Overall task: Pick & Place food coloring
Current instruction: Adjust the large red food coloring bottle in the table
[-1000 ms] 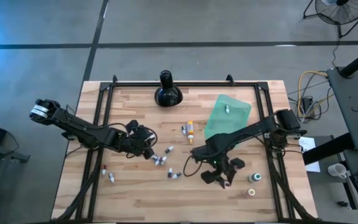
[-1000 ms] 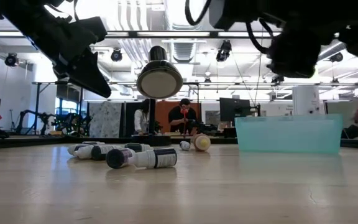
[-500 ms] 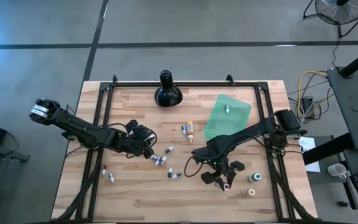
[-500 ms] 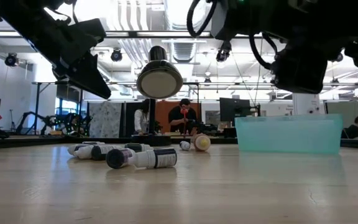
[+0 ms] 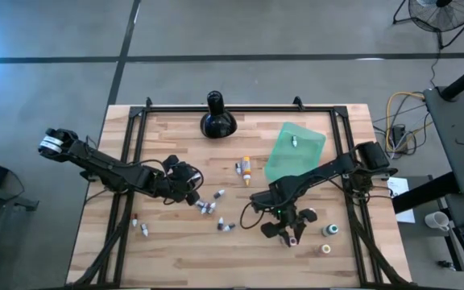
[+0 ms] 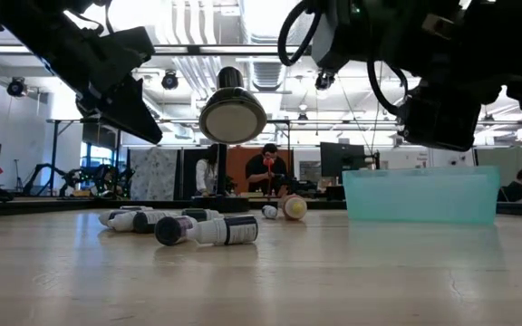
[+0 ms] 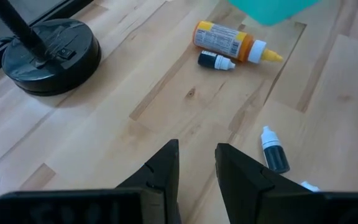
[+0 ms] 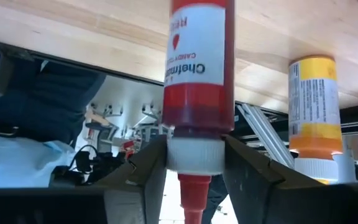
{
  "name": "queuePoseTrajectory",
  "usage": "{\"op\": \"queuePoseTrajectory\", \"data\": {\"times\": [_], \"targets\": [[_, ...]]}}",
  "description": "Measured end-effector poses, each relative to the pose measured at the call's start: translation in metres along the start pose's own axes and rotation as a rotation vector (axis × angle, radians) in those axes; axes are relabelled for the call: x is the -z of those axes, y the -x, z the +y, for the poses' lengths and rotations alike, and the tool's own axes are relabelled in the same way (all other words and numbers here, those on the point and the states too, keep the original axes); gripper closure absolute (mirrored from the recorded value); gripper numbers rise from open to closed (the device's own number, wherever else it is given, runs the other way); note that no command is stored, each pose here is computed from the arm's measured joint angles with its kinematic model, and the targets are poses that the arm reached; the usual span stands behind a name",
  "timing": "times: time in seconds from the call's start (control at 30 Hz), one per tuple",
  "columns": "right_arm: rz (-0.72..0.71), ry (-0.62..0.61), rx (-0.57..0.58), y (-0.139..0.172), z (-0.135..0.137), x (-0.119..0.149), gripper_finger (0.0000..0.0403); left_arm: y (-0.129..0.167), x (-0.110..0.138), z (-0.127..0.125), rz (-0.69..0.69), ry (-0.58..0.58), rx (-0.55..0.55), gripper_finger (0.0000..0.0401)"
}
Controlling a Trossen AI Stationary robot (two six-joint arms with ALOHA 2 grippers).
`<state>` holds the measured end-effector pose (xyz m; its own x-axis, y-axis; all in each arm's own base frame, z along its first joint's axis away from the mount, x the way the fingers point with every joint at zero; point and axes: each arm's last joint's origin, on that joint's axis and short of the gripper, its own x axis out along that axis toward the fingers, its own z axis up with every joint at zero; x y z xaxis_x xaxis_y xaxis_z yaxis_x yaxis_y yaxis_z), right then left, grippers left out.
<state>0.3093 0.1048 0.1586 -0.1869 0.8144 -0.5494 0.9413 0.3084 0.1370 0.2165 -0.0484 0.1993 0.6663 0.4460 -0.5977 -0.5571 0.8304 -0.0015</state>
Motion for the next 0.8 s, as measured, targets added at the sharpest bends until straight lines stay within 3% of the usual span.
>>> {"op": "queuePoseTrajectory", "data": {"times": [0.8], "targets": [[-0.084, 0.104, -0.04, 0.008, 0.017, 0.01, 0.0264, 0.0, 0.0, 0.0, 0.0, 0.009, -0.001, 0.0321]]}}
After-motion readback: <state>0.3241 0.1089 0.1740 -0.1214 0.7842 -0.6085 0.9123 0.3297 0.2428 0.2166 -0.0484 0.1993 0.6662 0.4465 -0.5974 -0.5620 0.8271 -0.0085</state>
